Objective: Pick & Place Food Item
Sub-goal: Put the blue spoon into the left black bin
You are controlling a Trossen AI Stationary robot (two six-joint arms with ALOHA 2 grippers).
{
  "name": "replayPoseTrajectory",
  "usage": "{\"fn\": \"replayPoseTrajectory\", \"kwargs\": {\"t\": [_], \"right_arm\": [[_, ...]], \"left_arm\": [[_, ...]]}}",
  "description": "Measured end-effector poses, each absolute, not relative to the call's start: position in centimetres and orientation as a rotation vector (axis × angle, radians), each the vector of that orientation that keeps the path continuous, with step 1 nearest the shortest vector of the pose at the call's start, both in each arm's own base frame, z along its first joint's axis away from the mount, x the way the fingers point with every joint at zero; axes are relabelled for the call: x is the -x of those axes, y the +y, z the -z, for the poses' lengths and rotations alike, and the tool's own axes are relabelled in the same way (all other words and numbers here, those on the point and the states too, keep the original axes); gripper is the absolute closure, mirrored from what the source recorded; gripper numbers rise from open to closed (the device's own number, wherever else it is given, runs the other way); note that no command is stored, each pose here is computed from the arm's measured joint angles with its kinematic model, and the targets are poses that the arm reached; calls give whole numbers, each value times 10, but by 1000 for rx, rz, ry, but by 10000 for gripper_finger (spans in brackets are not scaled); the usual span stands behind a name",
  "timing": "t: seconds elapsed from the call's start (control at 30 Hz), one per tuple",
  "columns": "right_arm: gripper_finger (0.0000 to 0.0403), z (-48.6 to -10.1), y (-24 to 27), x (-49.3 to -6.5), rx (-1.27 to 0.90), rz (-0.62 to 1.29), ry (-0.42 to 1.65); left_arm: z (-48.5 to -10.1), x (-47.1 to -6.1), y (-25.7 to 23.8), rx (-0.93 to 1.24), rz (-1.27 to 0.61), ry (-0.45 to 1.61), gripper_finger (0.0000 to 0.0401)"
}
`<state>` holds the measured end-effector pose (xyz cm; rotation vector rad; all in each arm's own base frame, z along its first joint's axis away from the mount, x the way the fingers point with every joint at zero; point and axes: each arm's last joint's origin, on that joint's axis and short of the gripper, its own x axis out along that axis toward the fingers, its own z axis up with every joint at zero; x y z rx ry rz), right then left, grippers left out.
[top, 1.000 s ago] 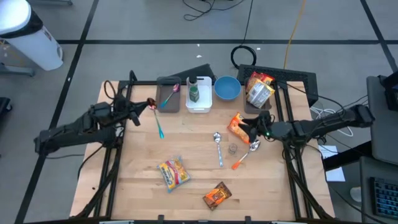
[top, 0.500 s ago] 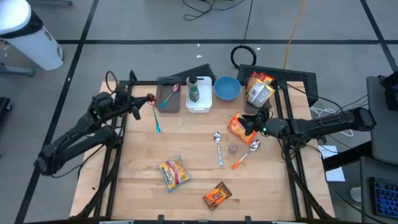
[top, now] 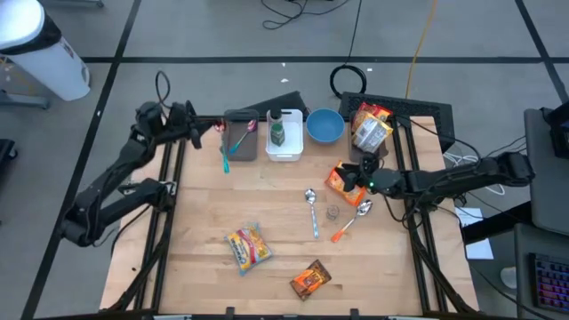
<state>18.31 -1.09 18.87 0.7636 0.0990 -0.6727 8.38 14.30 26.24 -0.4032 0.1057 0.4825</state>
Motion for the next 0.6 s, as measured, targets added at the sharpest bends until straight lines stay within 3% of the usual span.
{"fn": "replayPoseTrajectory", "kwargs": {"t": [0.2, 0.6], "right_arm": [[190, -186, -11, -185, -748, 675, 119], [190, -190, -11, -186, -683, 644, 103]], "left_arm": [[-296, -90, 174, 338, -509, 212, 398], [-315, -119, 241, 346, -530, 388, 399]]}}
